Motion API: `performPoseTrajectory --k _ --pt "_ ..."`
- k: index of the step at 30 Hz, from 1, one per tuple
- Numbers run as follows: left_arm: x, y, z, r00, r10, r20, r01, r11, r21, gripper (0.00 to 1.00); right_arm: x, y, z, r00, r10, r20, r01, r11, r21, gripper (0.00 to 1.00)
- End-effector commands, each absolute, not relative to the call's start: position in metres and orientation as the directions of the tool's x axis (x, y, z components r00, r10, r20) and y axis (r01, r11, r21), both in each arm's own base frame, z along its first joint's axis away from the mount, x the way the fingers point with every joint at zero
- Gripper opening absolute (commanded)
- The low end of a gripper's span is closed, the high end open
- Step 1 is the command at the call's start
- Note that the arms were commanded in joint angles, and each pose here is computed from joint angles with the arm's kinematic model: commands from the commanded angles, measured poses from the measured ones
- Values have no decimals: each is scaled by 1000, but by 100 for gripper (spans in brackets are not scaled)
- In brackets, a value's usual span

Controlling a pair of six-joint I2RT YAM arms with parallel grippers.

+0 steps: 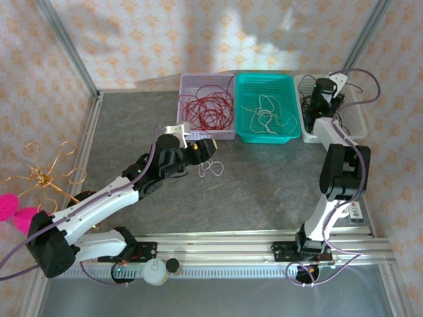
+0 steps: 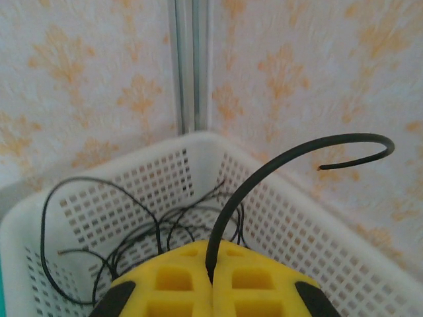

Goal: Untangle the cables

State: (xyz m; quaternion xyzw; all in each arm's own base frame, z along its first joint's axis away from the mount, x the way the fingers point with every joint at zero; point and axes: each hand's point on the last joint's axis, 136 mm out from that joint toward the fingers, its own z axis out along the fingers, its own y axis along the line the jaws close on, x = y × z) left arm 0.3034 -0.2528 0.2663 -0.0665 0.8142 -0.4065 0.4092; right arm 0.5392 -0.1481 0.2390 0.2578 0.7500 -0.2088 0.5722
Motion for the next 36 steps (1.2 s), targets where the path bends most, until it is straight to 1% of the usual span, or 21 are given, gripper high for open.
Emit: performPoseTrajectory --k 1,3,5,6,8,9,11,12,16,23,26,29,32,34,36 --pt "305 -250 279 -648 -474 -596 222 631 -743 69 544 -144 192 -316 261 -912 609 793 16 0" --pt "305 -252 278 -651 -479 -589 223 621 -751 69 546 -148 169 -360 315 -878 605 795 38 3" --pt "305 -254 276 -657 -478 -583 225 614 -757 68 553 -148 149 -413 363 -835 581 811 65 11" --pt "305 -255 275 -660 -477 -581 227 610 -759 68 554 -148 140 -442 373 -816 579 813 58 17" --pt "306 -257 273 -665 -473 -577 226 609 -760 68 555 -147 129 -487 368 -793 566 824 34 36" --pt "305 -258 271 -669 -471 -575 224 610 -760 67 554 -146 127 -492 370 -788 565 825 35 43" --pt "304 -257 268 -672 -472 -571 219 609 -762 67 550 -144 133 -479 375 -794 564 824 49 51" --pt "303 -257 267 -671 -474 -570 220 607 -763 67 548 -143 140 -466 377 -801 561 825 62 52" --pt "300 -251 258 -671 -480 -565 197 619 -760 67 538 -133 166 -428 405 -808 543 830 128 54" --pt "295 -236 228 -680 -471 -561 131 676 -726 66 501 -96 217 -354 426 -833 466 852 238 55" --pt "294 -221 203 -682 -491 -542 36 718 -696 65 487 -71 242 -329 429 -841 412 867 281 55" --pt "290 -209 178 -696 -488 -527 -44 761 -647 61 470 -29 260 -337 432 -837 315 889 332 55" --pt "285 -207 155 -738 -460 -495 -87 791 -605 57 442 26 267 -380 405 -831 199 914 354 51" --pt "282 -204 145 -750 -449 -486 -104 805 -584 56 415 71 260 -431 365 -825 89 927 364 46" --pt "280 -199 137 -746 -454 -488 -117 810 -575 56 380 120 234 -526 316 -789 -34 920 391 44"
